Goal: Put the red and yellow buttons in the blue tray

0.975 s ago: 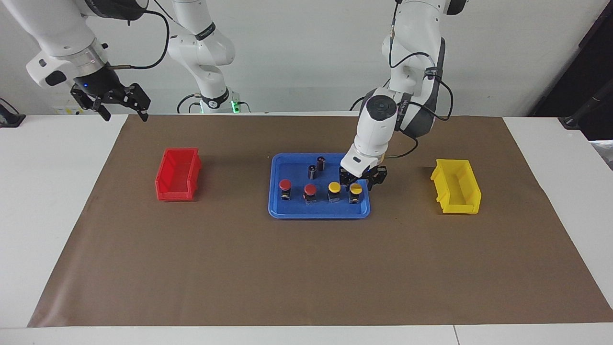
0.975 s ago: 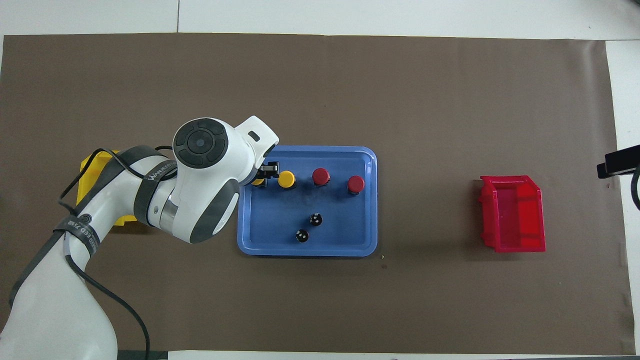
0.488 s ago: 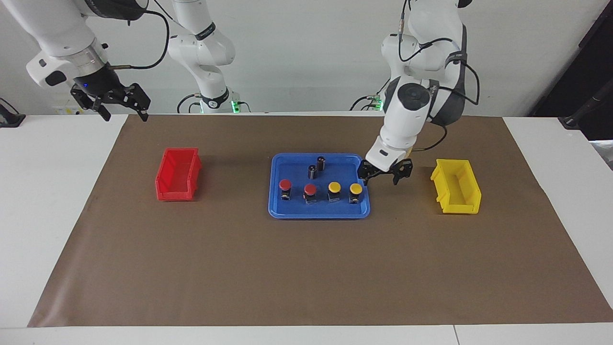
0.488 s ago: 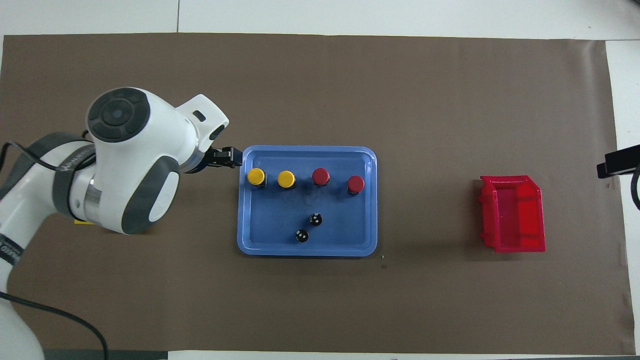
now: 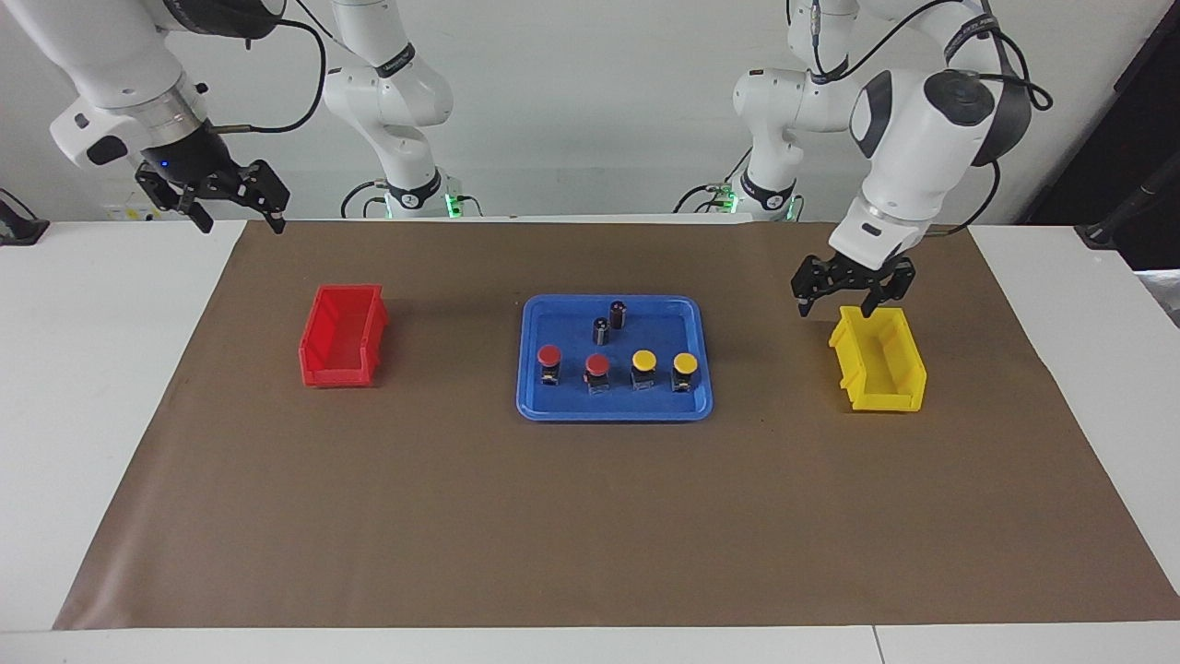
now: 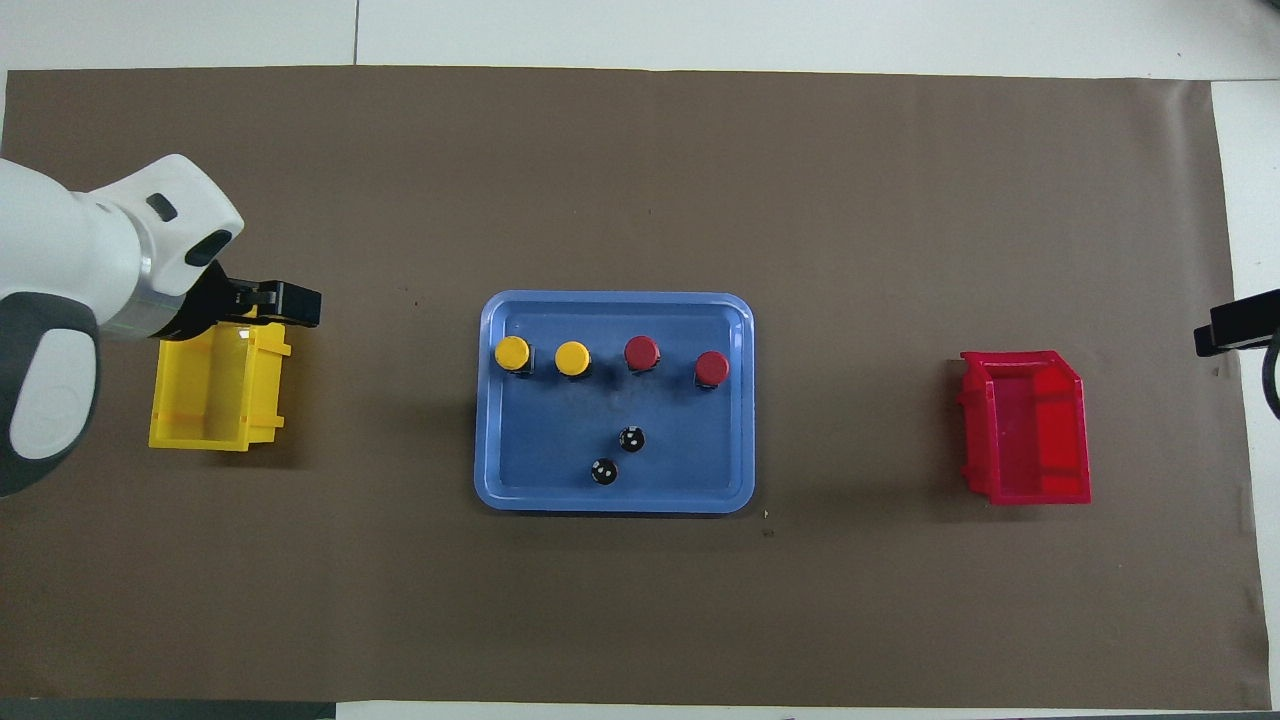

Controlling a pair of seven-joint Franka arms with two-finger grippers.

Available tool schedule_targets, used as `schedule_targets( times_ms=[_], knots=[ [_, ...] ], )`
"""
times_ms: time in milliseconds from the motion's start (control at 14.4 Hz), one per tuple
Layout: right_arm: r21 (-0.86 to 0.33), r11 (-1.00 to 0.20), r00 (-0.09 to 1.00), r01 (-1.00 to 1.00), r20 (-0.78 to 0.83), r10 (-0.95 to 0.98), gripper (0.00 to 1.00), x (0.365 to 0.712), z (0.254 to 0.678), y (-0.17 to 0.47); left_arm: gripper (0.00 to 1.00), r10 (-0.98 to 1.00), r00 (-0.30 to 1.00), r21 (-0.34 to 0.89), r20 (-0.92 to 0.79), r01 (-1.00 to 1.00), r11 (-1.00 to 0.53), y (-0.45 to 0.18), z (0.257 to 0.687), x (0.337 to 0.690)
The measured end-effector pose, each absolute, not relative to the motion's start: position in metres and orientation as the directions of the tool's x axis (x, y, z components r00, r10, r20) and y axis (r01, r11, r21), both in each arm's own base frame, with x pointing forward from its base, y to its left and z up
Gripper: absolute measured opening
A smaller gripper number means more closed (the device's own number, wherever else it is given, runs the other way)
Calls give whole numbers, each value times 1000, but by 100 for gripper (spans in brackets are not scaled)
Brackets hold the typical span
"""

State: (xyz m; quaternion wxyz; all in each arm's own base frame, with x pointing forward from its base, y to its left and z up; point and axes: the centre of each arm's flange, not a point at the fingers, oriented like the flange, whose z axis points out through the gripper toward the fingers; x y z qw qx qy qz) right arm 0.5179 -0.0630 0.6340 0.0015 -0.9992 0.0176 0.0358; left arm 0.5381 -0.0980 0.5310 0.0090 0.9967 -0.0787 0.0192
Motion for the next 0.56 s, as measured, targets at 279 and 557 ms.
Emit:
schedule_targets(
  times_ms=[279, 557],
  knots=[
    [-2, -999, 997, -35, -71, -35, 100, 518, 634, -63, 100, -151, 988, 11, 42, -151, -988, -38, 554, 545],
    [-2, -999, 997, -32, -72, -31, 100, 518, 634, -61, 100, -159, 986, 11, 43, -159, -987, -34, 563, 540]
  ],
)
